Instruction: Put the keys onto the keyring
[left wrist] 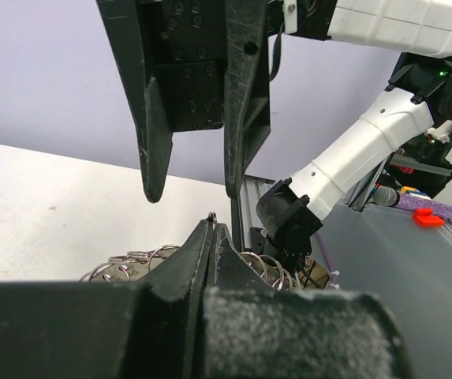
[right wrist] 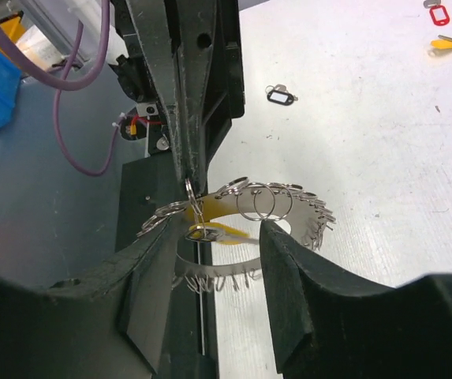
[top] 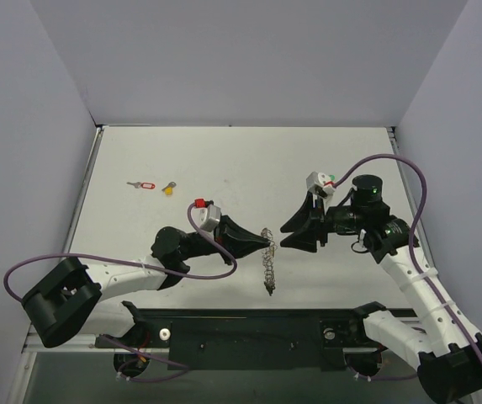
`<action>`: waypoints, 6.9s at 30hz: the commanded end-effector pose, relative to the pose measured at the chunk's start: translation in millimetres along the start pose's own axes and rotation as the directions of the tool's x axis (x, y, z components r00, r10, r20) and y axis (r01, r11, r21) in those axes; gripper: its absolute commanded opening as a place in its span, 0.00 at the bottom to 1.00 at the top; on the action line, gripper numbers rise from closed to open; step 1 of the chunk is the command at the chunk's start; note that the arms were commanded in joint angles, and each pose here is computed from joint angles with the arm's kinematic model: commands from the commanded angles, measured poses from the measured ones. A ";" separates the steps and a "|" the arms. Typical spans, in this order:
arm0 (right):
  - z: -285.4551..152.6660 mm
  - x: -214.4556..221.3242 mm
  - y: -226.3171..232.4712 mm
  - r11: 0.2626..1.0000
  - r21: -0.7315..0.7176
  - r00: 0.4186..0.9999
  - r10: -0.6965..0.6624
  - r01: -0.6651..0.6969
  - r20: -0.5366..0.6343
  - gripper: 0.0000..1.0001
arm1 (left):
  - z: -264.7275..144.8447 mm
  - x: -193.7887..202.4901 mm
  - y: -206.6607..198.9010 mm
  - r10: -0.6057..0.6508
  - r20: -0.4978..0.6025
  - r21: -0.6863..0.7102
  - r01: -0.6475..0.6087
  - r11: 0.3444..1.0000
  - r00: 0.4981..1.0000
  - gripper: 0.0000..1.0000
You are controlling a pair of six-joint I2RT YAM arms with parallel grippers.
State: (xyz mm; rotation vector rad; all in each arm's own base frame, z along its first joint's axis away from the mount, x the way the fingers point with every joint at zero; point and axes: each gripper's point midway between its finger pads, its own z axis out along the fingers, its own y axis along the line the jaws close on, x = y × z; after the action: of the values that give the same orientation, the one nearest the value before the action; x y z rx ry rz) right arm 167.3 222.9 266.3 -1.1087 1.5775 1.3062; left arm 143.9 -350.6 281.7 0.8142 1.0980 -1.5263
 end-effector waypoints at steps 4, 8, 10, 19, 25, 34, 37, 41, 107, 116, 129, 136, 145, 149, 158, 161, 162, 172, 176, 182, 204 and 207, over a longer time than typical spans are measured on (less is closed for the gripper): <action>-3.2 22.3 12.7 0.963 -0.032 0.953 -0.270 0.269 -0.134 0.42 | -5.0 -72.5 -42.7 0.193 0.283 0.114 -0.233 0.966 0.940 0.00; -0.1 21.3 16.6 0.955 -0.058 0.946 -0.295 0.290 -0.131 0.39 | -5.8 -72.0 -42.6 0.190 0.284 0.112 -0.229 0.967 0.940 0.00; 2.4 22.8 17.4 0.953 -0.070 0.944 -0.302 0.294 -0.137 0.38 | -5.6 -71.7 -43.0 0.188 0.285 0.114 -0.228 0.967 0.940 0.00; 16.4 4.6 8.2 0.963 -0.041 0.960 -0.268 0.266 -0.077 0.32 | -2.6 -68.6 -43.5 0.177 0.279 0.122 -0.218 0.968 0.944 0.00; 25.2 0.9 13.5 0.963 -0.074 0.963 -0.265 0.260 -0.055 0.28 | -1.6 -67.2 -42.7 0.174 0.277 0.121 -0.214 0.969 0.945 0.00; 25.5 7.2 17.1 0.967 -0.089 0.967 -0.245 0.239 -0.064 0.21 | -2.8 -69.8 -42.7 0.183 0.286 0.111 -0.222 0.969 0.940 0.00; 24.9 10.7 18.3 0.968 -0.095 0.968 -0.239 0.232 -0.072 0.21 | -3.4 -70.3 -42.5 0.184 0.289 0.106 -0.222 0.969 0.940 0.00; 24.0 13.5 19.7 0.969 -0.097 0.968 -0.237 0.229 -0.079 0.20 | -3.6 -71.8 -42.4 0.189 0.294 0.102 -0.228 0.968 0.937 0.00; -93.3 65.9 18.6 0.949 -0.058 0.664 -0.259 0.310 -0.702 0.00 | 80.9 11.0 1.2 0.323 -0.064 0.068 -0.319 0.946 0.944 0.45; -94.6 73.4 10.2 0.949 0.036 0.680 -0.197 0.313 -0.707 0.00 | 97.9 30.2 -16.5 0.261 -0.079 0.090 -0.254 0.963 0.962 0.42; -89.5 70.2 6.7 0.951 0.072 0.708 -0.172 0.301 -0.685 0.00 | 100.4 49.1 -0.9 0.233 -0.122 0.009 -0.234 0.972 0.965 0.42; -87.6 68.2 6.2 0.952 0.067 0.713 -0.175 0.298 -0.679 0.00 | 101.7 53.4 3.5 0.237 -0.132 -0.001 -0.240 0.971 0.962 0.42; -86.4 65.0 4.7 0.952 0.076 0.719 -0.170 0.295 -0.674 0.00 | 105.4 60.4 -4.1 0.221 -0.143 0.057 -0.215 0.975 0.965 0.33; -86.2 64.8 3.9 0.952 0.078 0.719 -0.169 0.296 -0.674 0.00 | 106.5 61.5 -7.3 0.220 -0.148 0.079 -0.210 0.975 0.964 0.31; -84.6 62.5 3.0 0.953 0.078 0.724 -0.169 0.294 -0.669 0.00 | 107.7 65.1 -9.6 0.211 -0.165 0.098 -0.197 0.976 0.963 0.30; -84.0 61.0 1.8 0.953 0.081 0.726 -0.166 0.292 -0.667 0.00 | 106.0 68.9 -7.8 0.208 -0.177 0.092 -0.194 0.977 0.962 0.29; -83.6 60.5 2.2 0.953 0.079 0.726 -0.169 0.293 -0.666 0.00 | 106.7 68.1 -7.8 0.210 -0.176 0.092 -0.197 0.976 0.962 0.29; -82.9 59.2 1.5 0.953 0.080 0.728 -0.166 0.291 -0.665 0.00 | 104.8 73.0 -5.0 0.214 -0.203 0.088 -0.200 0.976 0.956 0.25; -82.7 59.2 1.8 0.954 0.080 0.729 -0.165 0.289 -0.664 0.00 | 105.6 71.3 -7.3 0.216 -0.198 0.100 -0.200 0.975 0.956 0.12; -81.3 57.5 1.3 0.954 0.092 0.739 -0.157 0.285 -0.655 0.00 | 103.6 67.6 -5.0 0.172 -0.186 0.071 -0.161 0.984 0.967 0.00; -71.6 -20.4 5.5 0.996 0.048 0.941 0.086 -0.075 -0.328 0.79 | 45.3 -59.1 -1.3 0.113 0.105 -0.033 -0.110 0.993 0.988 0.00; -56.5 -13.4 15.4 0.995 -0.066 0.952 0.053 -0.076 -0.302 0.78 | 45.4 -61.6 2.4 0.109 0.100 -0.056 -0.104 0.993 0.989 0.00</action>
State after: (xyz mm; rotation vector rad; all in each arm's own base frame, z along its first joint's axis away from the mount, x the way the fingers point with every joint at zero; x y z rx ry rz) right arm 212.7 143.9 271.0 -1.3415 1.9502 0.9702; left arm 160.1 -377.0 317.8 0.7854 1.0594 -1.4227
